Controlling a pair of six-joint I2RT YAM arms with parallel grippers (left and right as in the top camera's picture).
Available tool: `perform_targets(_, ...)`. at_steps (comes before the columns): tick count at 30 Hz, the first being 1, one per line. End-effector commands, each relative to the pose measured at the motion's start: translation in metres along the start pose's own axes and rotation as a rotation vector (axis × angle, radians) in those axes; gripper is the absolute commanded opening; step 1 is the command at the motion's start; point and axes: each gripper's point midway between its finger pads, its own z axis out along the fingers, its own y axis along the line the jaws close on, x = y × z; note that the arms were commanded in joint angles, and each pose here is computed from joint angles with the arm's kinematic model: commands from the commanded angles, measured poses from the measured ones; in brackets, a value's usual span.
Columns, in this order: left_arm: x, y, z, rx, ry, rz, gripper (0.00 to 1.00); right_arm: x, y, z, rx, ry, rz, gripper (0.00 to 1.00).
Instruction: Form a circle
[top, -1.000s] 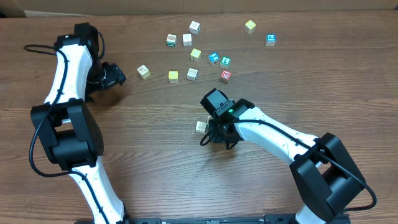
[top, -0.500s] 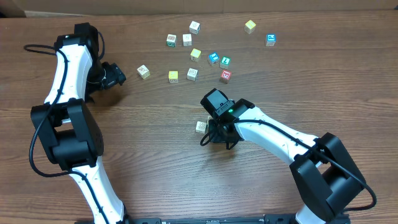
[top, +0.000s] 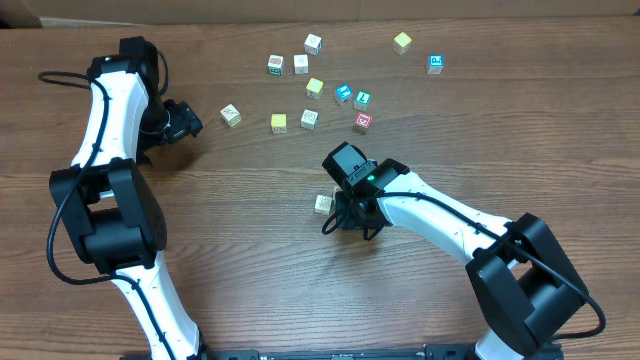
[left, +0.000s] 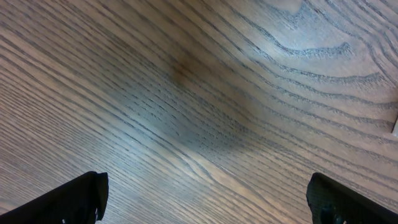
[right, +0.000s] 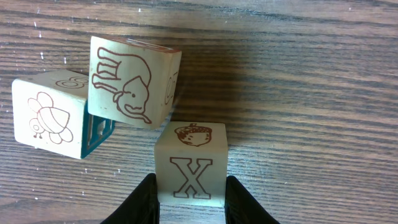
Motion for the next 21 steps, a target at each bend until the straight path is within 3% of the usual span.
perform_targets(1,0.0032,-0.0022,0.0058,-0.006,0.014,-0.013,1.0,-0.0108,0.008,-0.0063,-0.02,-0.03,-0.001,0.3)
perform_targets(21,0.0032,-0.0022,0.0058,-0.006,0.014,-0.013,1.0,-0.0173,0.0095,-0.0107,-0.016,-0.051,-0.011,0.38)
